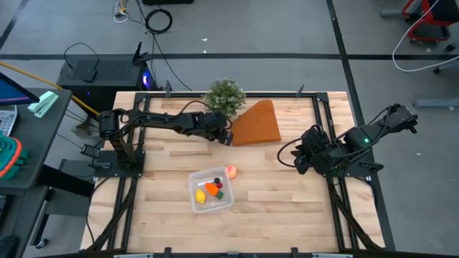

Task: Pick and placing Produce into tupperware
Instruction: Put the small pink peach into the transparent bin

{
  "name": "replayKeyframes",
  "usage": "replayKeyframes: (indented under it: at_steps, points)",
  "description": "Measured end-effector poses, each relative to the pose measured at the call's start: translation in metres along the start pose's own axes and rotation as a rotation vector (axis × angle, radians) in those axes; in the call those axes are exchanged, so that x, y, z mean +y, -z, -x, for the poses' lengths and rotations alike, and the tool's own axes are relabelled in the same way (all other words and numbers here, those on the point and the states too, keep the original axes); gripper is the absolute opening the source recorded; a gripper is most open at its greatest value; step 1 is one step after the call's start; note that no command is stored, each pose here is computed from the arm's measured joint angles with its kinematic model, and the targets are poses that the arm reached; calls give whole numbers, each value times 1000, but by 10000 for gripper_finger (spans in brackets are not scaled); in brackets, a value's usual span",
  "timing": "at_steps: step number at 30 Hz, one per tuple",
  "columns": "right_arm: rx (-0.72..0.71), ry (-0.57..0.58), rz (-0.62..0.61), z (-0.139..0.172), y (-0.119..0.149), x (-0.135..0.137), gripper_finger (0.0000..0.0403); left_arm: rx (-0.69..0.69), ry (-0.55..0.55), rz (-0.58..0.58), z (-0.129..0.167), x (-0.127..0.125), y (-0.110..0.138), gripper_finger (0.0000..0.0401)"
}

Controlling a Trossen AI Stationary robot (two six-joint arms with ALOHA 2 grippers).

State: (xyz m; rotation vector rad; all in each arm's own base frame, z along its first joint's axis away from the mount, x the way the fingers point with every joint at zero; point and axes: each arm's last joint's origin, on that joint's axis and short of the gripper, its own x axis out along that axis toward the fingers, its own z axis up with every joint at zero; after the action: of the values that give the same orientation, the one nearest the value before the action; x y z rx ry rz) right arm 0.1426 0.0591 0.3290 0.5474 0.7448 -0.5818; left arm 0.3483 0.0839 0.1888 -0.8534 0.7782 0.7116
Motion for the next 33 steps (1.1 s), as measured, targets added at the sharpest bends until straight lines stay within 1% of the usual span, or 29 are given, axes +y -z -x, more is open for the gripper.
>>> replayKeyframes:
  at_steps: [7, 11, 13, 17, 22, 24, 27, 33]
  points:
    - [-8, 2, 0, 0, 0, 0, 114, -7, -13, 16, -3, 3, -2, 192]
    - [-8, 1, 0, 0, 0, 0, 114, -50, -48, 12, -5, 0, 2, 184]
    - [-9, 1, -4, 0, 0, 0, 114, -65, -42, 12, -8, -3, 3, 180]
    - [-10, -3, -16, 0, -1, 0, 114, -59, -53, 7, -18, -6, 12, 174]
    - [-11, -4, -18, 0, -1, 1, 114, -92, -69, 15, -27, -9, 17, 173]
    - [-11, -4, -18, 0, -1, 1, 114, -108, -58, 24, -29, -10, 16, 173]
    - [-10, -4, -18, 0, -1, 1, 114, -111, -63, 45, -30, -9, 15, 173]
    - [-10, -4, -18, 0, -1, 1, 114, -126, -72, 46, -30, -9, 15, 177]
